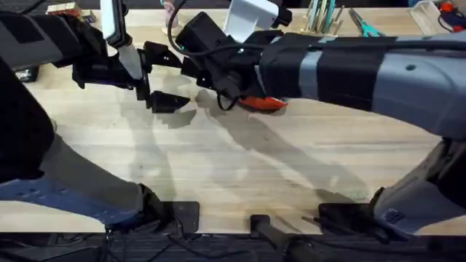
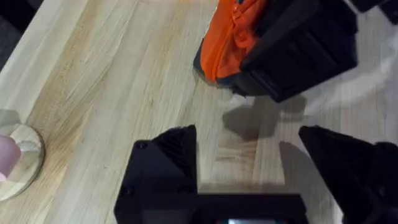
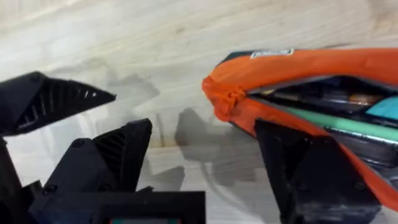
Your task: Unzip the bag, pick up the pens from the table one at a time and place them inside, then zip the bag closed.
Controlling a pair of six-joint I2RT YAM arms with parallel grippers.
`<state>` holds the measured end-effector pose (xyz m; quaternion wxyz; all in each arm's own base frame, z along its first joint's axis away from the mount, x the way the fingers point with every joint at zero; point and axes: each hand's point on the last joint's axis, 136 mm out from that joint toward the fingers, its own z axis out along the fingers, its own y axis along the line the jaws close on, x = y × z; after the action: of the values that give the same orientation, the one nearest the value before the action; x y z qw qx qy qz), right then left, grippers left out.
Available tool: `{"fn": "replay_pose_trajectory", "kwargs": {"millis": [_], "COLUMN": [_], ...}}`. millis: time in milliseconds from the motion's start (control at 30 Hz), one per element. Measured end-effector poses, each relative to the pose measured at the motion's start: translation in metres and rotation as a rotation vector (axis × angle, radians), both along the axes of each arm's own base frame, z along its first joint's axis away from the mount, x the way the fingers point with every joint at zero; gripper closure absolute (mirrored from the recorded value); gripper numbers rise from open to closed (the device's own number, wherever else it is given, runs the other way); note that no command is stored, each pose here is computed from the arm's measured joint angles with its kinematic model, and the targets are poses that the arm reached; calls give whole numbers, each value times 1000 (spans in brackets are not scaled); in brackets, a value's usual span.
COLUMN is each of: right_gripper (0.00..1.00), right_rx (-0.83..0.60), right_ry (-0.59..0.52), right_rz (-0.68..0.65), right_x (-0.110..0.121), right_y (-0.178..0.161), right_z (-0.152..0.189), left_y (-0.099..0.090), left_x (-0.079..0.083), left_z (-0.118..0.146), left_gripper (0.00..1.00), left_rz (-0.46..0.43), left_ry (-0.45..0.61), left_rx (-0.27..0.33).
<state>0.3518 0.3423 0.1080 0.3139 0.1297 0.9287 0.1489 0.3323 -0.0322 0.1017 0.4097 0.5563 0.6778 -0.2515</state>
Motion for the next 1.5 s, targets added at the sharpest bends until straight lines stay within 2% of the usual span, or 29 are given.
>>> {"fn": "replay_pose_trajectory", "kwargs": {"millis": [100,333,367,533,800,933,967,1100,1167,1500], "right_gripper": [22,149,227,396,579,613,646,893,960,970], "right_rx": [-4,-12,-18,-32,-66,-77,-78,-82,-82,-82], "right_ry": [-21,-46,-51,-55,-53,-50,-49,-49,-49,-49], "right_rz": [-11,-37,-43,-48,-60,-62,-62,-65,-66,-70], "right_x": [4,12,13,14,13,14,14,14,15,16], "right_y": [-1,-7,-9,-12,-18,-19,-19,-20,-20,-22], "right_z": [2,5,5,5,0,-4,-4,-5,-5,-5], "left_y": [0,0,0,0,0,0,0,0,0,0], "left_x": [0,0,0,0,0,0,0,0,0,0], "left_z": [0,0,0,0,0,0,0,0,0,0], "left_gripper": [8,8,10,8,8,8,8,8,8,8], "left_rz": [0,0,0,0,0,0,0,0,0,0], "left_ry": [0,0,0,0,0,0,0,0,0,0], "left_rx": [0,0,0,0,0,0,0,0,0,0]}}
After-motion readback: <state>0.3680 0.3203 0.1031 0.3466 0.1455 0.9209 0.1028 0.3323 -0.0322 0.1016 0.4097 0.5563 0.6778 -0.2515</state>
